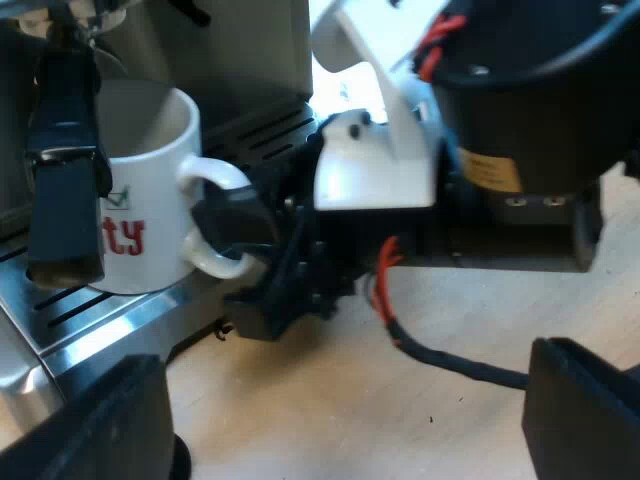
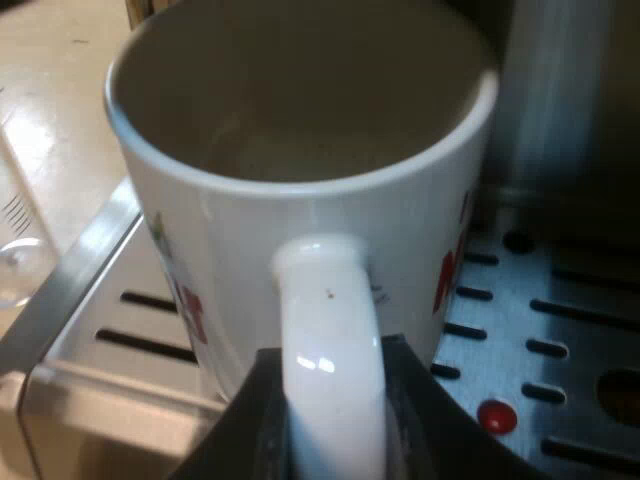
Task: Place mug into machine
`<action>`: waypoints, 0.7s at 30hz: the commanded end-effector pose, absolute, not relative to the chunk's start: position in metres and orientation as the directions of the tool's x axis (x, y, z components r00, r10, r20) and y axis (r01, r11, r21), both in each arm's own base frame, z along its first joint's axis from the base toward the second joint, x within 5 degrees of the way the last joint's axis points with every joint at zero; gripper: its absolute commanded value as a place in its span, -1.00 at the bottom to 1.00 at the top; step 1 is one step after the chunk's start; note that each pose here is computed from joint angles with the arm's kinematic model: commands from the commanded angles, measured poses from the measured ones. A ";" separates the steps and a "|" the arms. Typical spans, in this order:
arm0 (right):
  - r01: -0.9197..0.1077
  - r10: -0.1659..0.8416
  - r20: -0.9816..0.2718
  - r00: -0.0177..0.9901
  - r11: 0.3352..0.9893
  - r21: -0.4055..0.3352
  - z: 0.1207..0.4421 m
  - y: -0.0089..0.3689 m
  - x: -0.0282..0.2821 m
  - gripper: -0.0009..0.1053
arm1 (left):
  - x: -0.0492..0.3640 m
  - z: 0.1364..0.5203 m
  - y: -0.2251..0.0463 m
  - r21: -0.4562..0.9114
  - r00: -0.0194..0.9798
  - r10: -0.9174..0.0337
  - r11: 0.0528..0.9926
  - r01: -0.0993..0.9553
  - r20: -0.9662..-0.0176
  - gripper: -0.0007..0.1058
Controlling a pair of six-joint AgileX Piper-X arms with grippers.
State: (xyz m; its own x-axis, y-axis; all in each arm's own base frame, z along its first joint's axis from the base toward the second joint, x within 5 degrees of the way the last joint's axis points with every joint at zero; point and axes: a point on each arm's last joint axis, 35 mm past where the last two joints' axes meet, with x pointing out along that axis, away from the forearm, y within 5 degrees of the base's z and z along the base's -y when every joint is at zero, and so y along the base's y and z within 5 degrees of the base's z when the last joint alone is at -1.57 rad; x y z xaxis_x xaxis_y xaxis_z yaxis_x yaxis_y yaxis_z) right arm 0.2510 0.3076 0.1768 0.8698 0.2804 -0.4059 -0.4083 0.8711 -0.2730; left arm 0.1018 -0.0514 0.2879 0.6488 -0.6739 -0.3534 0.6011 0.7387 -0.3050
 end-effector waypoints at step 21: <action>-0.300 0.199 -0.344 0.918 0.914 -0.272 0.187 0.316 0.278 -0.98 | 0.101 0.290 -0.052 -0.302 0.644 -0.684 0.729 0.615 -0.342 0.29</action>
State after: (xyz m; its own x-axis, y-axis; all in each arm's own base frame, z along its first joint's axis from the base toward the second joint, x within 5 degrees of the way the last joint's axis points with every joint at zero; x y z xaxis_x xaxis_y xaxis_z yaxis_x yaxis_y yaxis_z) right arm 0.2741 0.3156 0.1753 0.9025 0.2004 -0.3812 -0.3238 0.8994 -0.2936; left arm 0.1018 -0.0514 0.2879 0.6489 -0.6739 -0.3533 0.6011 0.7387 -0.3050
